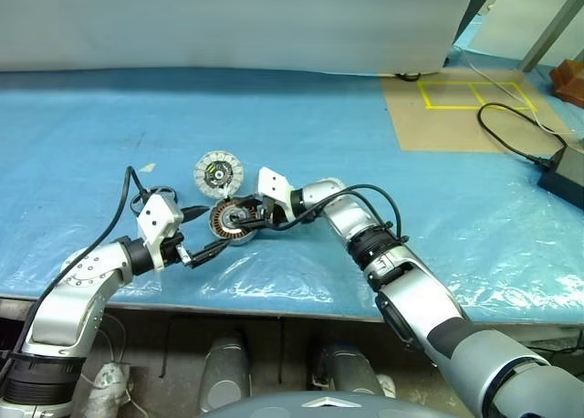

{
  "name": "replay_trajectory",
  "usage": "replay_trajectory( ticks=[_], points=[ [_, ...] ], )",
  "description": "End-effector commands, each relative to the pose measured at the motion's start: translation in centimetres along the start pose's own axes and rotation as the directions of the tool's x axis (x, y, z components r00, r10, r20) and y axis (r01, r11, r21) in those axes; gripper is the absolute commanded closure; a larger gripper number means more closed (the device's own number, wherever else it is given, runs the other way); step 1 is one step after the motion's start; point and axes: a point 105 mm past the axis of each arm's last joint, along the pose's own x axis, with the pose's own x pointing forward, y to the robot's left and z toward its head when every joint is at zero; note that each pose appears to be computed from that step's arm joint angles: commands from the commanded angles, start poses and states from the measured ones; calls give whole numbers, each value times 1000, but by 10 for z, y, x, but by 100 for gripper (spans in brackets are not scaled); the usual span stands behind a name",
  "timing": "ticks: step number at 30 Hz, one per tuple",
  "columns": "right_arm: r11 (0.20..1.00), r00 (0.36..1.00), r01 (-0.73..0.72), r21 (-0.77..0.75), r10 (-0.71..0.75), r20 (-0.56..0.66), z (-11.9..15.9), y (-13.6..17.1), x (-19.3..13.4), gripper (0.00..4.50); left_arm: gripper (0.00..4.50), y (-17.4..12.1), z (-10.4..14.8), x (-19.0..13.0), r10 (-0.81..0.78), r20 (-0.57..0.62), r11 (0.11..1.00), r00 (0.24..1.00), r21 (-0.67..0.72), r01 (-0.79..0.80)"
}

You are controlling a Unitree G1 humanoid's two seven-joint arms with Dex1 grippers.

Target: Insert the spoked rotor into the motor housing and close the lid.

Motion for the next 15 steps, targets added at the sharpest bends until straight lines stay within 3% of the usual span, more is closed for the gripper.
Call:
replay_trajectory(
  ticks=[1, 7, 10, 15],
  points=[
    [1000, 994, 16, -15, -15, 106, 33, -10, -10, 218, 0, -1, 9, 0, -5, 30, 1000, 1000, 29, 4],
    [1000, 986, 17, 10, -19, 167, 54, -15, -20, 218, 0, 0, 9, 1, -7, 30, 1000, 1000, 29, 7],
    [999, 986, -34, -5, 34, 166, 54, -3, -17, 275, 0, 0, 10, 2, -9, 33, 1000, 999, 29, 8],
    [996, 986, -84, 3, 82, 148, 48, 10, -9, 440, 0, 2, 10, 2, -11, 34, 999, 999, 32, 10]
  ],
)
